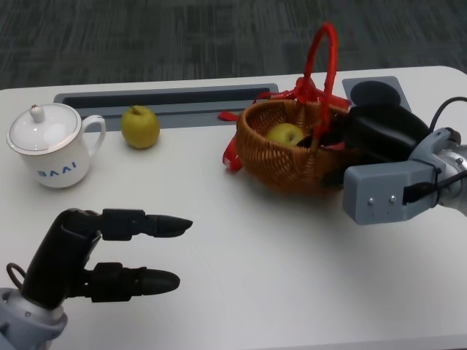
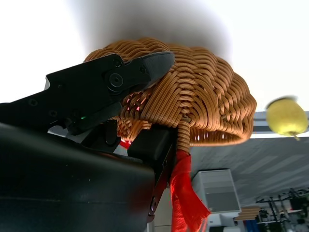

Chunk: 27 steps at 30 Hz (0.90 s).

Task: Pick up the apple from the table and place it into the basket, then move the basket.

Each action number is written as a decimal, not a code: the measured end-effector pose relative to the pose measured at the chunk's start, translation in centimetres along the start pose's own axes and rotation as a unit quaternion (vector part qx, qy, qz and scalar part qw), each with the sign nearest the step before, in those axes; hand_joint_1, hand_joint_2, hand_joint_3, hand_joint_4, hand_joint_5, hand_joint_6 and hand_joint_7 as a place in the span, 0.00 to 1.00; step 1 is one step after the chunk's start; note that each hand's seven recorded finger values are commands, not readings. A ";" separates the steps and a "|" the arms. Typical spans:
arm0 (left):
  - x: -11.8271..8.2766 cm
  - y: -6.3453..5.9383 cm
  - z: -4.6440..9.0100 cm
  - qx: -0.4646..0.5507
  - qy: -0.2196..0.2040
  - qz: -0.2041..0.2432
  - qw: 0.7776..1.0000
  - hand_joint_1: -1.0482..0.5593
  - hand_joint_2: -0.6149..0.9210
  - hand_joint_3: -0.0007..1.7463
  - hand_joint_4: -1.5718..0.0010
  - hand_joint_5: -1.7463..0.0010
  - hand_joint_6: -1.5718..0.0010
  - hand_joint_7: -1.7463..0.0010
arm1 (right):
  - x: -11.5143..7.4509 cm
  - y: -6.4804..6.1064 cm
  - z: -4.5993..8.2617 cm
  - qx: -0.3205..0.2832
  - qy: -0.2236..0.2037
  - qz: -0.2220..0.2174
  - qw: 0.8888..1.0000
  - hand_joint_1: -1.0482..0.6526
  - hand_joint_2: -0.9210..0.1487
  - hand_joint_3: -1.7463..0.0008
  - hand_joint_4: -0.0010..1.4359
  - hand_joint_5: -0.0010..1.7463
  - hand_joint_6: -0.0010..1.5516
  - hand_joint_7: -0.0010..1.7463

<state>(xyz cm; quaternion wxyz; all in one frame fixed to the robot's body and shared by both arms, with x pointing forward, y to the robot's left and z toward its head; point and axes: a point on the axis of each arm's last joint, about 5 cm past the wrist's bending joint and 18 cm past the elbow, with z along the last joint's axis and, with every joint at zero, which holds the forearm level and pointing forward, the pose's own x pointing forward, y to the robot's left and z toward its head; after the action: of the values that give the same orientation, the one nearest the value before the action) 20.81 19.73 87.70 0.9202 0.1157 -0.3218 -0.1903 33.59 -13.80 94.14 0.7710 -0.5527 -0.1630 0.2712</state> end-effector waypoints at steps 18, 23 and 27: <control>-1.7 -0.2 0.6 0.005 0.008 0.010 1.000 0.37 0.86 0.00 0.27 1.00 0.33 1.00 | 0.3 -1.1 -1.2 -0.065 0.150 -0.012 0.986 0.44 0.00 0.95 0.77 0.18 0.63 0.00; -2.6 -0.2 1.2 0.010 0.008 0.015 1.000 0.36 0.86 0.00 0.27 1.00 0.32 1.00 | 0.6 -0.8 -1.1 -0.066 0.178 -0.010 0.982 0.45 0.00 0.98 0.78 0.10 0.65 0.00; -3.3 -0.2 1.7 0.015 0.011 0.021 1.000 0.35 0.86 0.00 0.27 1.00 0.32 1.00 | 0.6 -0.8 -1.2 -0.065 0.197 -0.013 0.978 0.42 0.00 0.96 0.79 0.08 0.65 0.01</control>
<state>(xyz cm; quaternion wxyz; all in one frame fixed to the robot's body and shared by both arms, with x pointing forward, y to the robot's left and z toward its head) 17.33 20.81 87.11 0.9257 0.1247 -0.3167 -0.1648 34.88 -14.57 94.51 0.7536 -0.6424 -0.0321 0.1357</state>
